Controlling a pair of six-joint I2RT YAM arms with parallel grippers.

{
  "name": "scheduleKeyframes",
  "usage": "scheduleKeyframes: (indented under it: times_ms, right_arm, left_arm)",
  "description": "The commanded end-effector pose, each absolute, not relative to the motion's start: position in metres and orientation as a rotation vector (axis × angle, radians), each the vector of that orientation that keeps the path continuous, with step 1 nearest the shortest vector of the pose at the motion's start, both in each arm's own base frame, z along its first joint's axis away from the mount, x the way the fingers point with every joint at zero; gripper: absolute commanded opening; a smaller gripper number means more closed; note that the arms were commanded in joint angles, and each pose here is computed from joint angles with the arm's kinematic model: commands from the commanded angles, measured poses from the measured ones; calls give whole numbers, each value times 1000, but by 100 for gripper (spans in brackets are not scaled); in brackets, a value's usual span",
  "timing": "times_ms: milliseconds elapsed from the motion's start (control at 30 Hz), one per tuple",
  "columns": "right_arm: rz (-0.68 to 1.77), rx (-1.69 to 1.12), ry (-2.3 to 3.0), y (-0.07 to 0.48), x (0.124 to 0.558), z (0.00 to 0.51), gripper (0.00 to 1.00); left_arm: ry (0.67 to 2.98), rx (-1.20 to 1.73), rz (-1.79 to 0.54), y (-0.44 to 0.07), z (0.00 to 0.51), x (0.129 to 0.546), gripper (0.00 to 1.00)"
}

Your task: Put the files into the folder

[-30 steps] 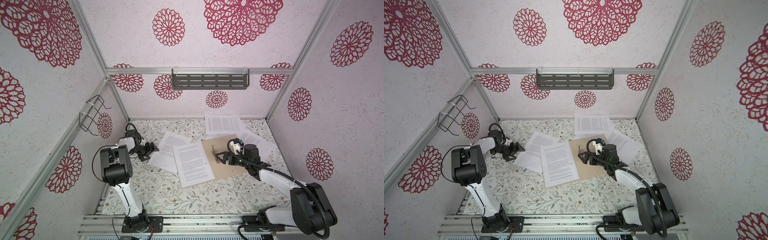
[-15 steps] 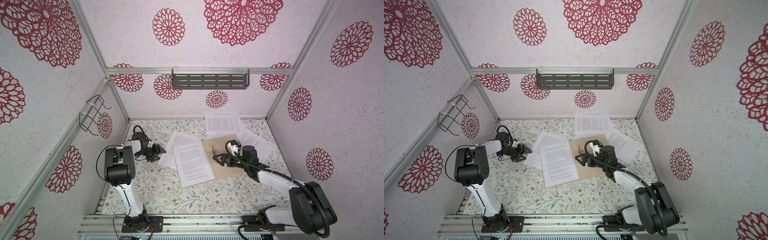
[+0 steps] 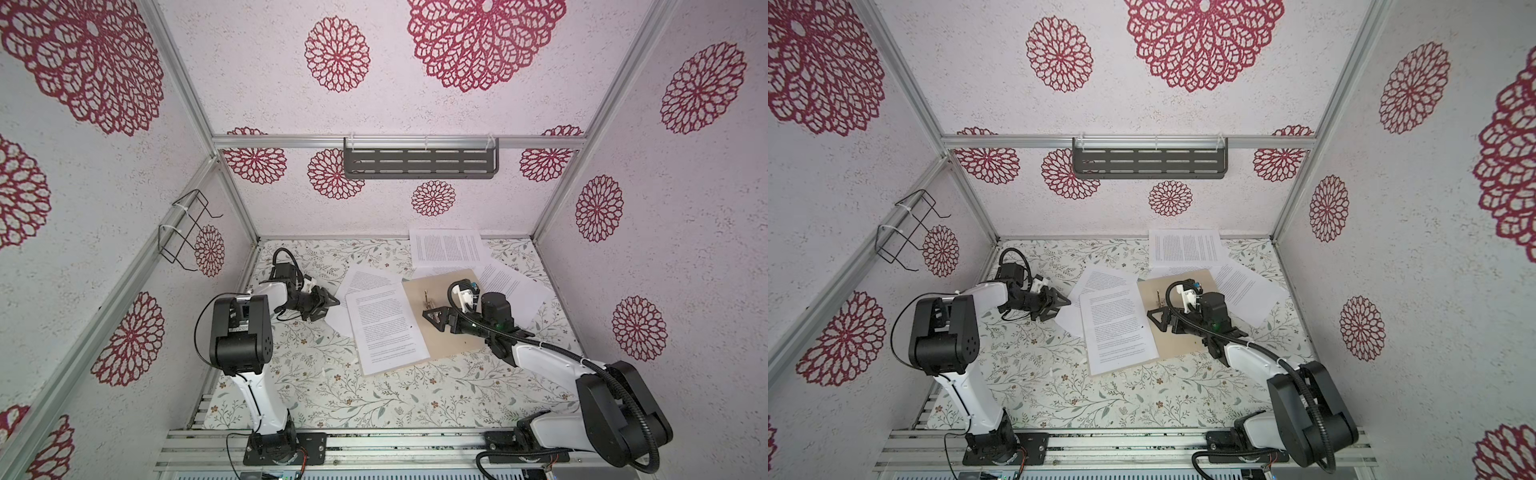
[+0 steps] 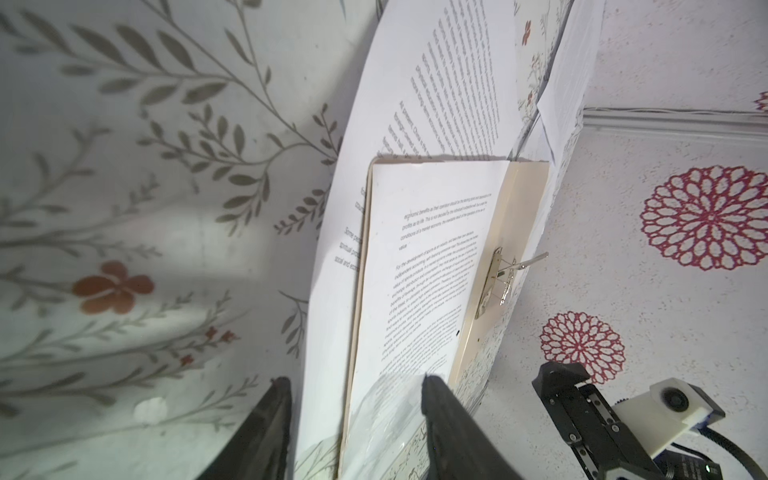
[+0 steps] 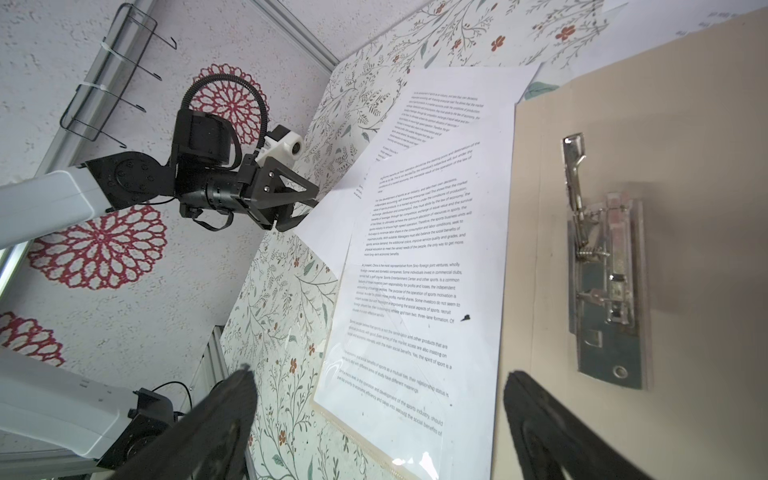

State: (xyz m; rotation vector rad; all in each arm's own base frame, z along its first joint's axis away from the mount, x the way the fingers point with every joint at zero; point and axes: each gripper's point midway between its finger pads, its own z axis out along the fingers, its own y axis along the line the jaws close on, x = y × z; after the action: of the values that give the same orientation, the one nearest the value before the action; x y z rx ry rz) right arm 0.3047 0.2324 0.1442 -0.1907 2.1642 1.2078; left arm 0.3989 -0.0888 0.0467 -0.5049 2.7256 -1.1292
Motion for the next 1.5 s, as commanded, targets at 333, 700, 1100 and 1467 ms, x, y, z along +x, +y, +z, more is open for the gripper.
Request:
scheduleKeyframes:
  times_ms: [333, 700, 1100, 1467]
  right_arm:
    - [1183, -210, 2132, 239, 319, 159, 98]
    - [688, -140, 2317, 185, 342, 133, 99]
    - [553, -301, 2417, 211, 375, 110, 90]
    - [459, -310, 2497, 227, 395, 65, 87]
  left_arm:
    - [2781, -491, -910, -83, 42, 399, 25]
    - [2614, -689, -886, -47, 99, 385, 0]
    - [2323, -515, -507, 0, 249, 316, 0]
    - [2177, -370, -692, -31, 325, 318, 0]
